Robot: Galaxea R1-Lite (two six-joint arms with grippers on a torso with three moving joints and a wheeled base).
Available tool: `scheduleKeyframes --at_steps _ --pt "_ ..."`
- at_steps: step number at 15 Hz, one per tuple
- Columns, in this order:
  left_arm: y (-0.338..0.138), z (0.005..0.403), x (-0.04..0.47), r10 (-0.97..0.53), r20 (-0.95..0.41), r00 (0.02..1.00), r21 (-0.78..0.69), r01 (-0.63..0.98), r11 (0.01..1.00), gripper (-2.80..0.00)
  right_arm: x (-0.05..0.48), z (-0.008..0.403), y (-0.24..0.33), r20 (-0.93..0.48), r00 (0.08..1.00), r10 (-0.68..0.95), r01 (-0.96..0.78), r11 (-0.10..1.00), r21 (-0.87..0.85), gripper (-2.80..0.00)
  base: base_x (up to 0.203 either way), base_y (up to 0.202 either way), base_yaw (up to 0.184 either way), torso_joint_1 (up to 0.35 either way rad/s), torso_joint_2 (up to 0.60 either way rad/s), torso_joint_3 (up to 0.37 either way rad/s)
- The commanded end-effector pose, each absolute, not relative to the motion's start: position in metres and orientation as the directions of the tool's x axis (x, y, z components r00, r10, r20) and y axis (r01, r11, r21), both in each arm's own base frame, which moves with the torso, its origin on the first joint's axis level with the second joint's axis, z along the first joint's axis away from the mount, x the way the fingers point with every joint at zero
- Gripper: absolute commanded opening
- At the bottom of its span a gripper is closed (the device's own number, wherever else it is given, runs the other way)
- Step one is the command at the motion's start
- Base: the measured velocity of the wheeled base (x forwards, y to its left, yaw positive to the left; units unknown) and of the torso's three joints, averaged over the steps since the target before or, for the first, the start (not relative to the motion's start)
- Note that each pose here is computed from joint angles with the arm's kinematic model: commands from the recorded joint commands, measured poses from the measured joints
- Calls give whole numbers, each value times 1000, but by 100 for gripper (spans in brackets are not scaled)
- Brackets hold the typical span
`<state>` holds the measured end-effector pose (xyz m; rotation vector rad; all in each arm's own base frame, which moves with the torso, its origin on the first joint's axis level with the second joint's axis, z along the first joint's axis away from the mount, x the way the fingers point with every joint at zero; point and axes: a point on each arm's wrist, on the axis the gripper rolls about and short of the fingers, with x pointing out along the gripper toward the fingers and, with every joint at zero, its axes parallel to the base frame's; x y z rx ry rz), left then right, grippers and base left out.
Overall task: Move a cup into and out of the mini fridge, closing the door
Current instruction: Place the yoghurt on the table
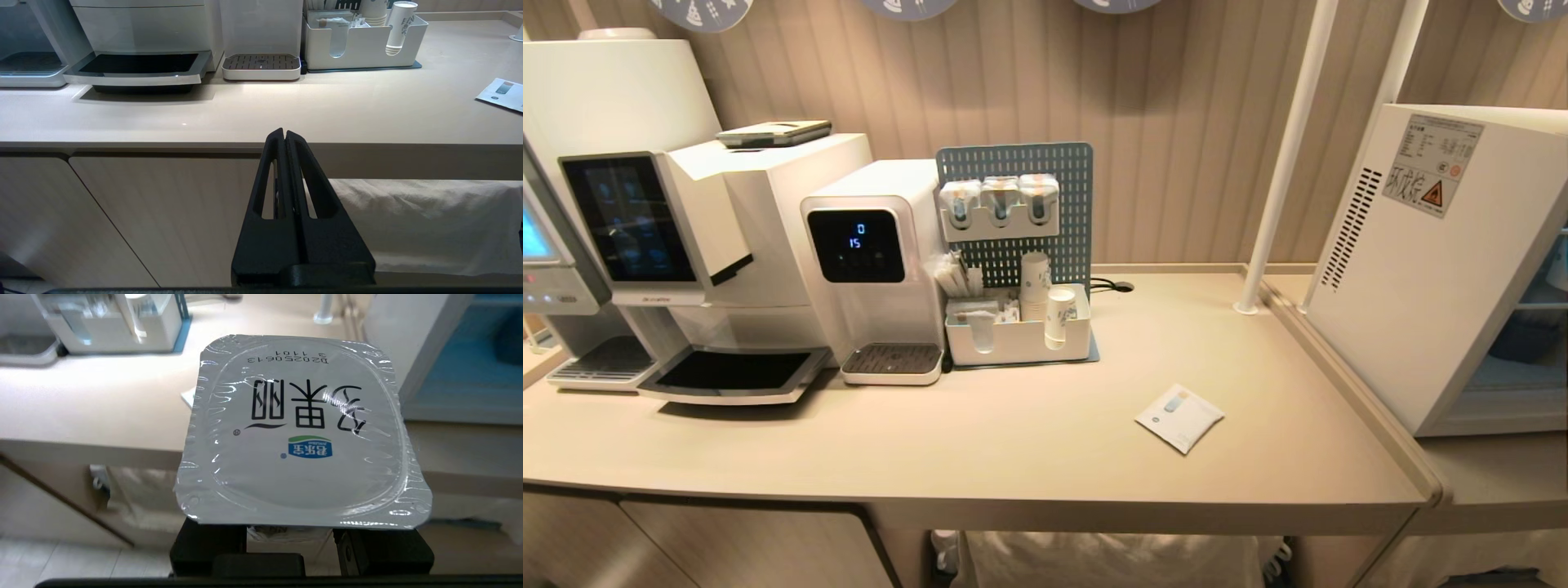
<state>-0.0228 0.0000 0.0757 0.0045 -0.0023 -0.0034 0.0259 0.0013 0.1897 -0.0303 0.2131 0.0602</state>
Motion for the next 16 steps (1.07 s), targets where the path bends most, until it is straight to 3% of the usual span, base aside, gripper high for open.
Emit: scheduleKeyframes --at_steps 1,8,16 --pt "0 76 -23 -3 0 1000 5 3 1000 -280 77 181 2 -433 899 66 -76 997 -4 -280 0 0 0 0 0 0" --pt "0 76 -23 -3 2 1000 3 3 1000 -280 188 97 2 -601 796 79 -58 997 55 -280 0 0 0 0 0 0" --pt "0 76 -23 -3 2 1000 2 3 1000 -280 280 -11 -1 -490 871 -37 43 999 0 -280 0 0 0 0 0 0"
